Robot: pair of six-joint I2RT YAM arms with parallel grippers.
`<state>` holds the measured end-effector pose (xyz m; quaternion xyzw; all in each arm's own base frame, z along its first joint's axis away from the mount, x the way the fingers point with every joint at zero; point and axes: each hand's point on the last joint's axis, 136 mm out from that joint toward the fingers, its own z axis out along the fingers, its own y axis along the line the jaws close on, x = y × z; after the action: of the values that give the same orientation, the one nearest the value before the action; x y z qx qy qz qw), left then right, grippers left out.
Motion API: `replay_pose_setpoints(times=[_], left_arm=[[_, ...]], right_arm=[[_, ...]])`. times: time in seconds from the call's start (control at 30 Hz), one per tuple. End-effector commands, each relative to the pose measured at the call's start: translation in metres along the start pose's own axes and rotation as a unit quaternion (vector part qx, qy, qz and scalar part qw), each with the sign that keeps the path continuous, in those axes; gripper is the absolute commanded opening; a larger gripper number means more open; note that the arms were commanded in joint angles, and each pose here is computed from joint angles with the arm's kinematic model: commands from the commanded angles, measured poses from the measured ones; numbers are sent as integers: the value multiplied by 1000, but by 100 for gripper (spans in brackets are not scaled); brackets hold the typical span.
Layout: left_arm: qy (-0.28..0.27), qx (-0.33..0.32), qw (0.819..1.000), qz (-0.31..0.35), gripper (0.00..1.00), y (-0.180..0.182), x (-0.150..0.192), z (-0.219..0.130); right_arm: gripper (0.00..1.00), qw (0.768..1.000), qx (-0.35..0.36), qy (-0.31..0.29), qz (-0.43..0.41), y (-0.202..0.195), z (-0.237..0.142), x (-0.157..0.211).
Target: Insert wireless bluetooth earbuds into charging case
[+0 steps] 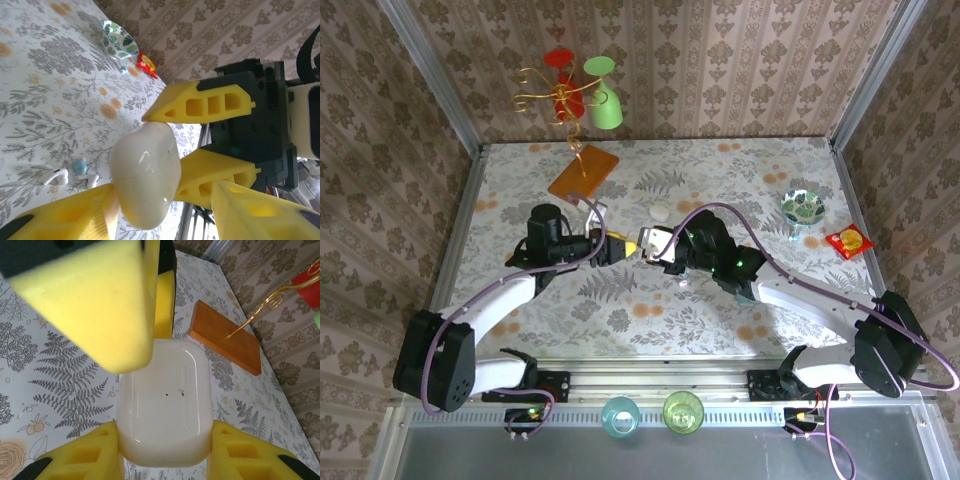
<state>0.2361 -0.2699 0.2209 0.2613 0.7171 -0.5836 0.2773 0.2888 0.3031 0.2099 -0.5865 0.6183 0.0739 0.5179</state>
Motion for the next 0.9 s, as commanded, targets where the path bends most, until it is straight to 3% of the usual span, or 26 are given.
replay_pose_setpoints(times=[0.0,0.47,0.6,0.7,0.87], left_arm=[[5,34,999,31,47,-17,-8,3],[9,39,999,33,34,-13,-11,9],[4,42,998,47,11,-13,-12,10],[-10,35,995,91,1,-13,-11,8],[-38,21,977,208,0,-14,-10,2]], right_arm=[[33,999,17,-33,-15,-14,-11,-25],[34,999,8,-45,-24,-10,-13,-30],[36,999,11,-44,-24,-11,-14,-31],[50,999,13,-48,-21,-12,-18,-30],[71,994,-30,-101,32,-5,-36,-39]])
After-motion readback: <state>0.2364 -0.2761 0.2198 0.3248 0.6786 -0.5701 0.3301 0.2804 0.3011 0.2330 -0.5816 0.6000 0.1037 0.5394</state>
